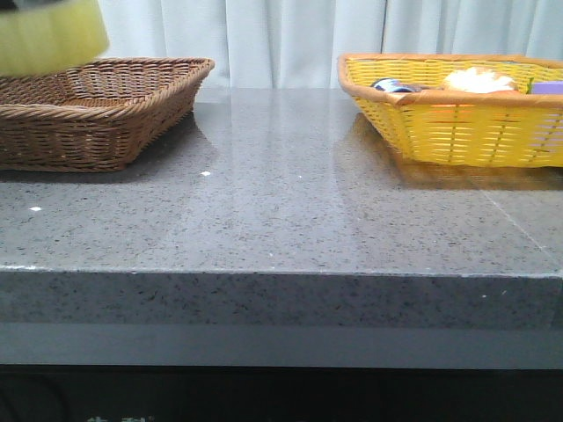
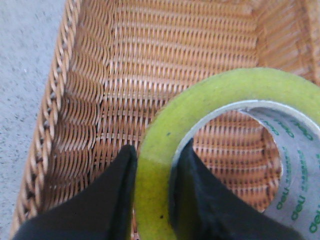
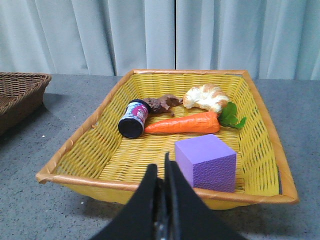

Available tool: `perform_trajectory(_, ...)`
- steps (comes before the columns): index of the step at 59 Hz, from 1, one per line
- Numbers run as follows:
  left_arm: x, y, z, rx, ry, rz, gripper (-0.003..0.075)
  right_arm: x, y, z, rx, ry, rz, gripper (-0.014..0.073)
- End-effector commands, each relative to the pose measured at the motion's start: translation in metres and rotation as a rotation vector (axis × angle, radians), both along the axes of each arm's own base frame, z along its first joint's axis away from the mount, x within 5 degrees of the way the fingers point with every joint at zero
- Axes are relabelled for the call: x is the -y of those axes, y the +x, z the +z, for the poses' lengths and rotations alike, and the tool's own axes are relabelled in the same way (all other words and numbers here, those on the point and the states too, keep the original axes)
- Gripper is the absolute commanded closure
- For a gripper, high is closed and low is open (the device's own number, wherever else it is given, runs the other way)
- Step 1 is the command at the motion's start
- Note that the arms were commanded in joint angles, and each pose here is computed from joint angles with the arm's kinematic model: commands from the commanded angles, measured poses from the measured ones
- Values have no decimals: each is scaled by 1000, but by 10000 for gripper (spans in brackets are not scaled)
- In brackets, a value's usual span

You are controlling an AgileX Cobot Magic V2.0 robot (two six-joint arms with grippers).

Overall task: Transfer tape with both arms
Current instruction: 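Lift the tape roll and carry it into the brown wicker basket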

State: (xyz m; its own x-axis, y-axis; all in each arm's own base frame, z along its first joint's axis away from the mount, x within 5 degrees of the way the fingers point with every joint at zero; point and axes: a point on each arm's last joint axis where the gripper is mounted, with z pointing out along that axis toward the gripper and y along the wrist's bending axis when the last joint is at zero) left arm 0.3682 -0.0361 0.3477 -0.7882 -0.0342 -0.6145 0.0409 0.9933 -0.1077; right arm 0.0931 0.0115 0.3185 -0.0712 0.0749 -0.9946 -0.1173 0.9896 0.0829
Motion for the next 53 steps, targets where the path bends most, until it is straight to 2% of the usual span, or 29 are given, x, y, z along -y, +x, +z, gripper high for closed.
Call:
perform_trajectory(1, 0, 7, 14, 102, -23, 13, 708, 1, -1, 16, 109, 7, -11, 665)
perform_trajectory(5, 1, 13, 5, 76, -21, 13, 657, 1, -1, 16, 109, 7, -11, 665)
perform_trajectory(11, 1, 18, -6, 41, -18, 13, 534, 1, -1, 16, 109, 7, -11, 665)
perform_trajectory(16, 1, 18, -6, 40, -18, 12, 427, 1, -1, 16, 109, 7, -11, 665)
perform_trajectory(22, 1, 17, 2, 79, -21, 14, 360, 1, -1, 16, 109, 7, -11, 665)
perform_trajectory(29, 0, 9, 19, 148, -23, 12, 379, 1, -1, 16, 109, 7, -11, 665)
perform_trajectory(33, -1, 2, 30, 184, -25, 11, 422, 1, -1, 16, 109, 7, -11, 665)
perform_trajectory(46, -3, -22, 66, 315, -9, -10, 741, 1, -1, 16, 109, 7, -11, 665)
perform_trajectory(53, -4, -38, 74, 361, -7, -14, 740, 1, -1, 16, 109, 7, -11, 665)
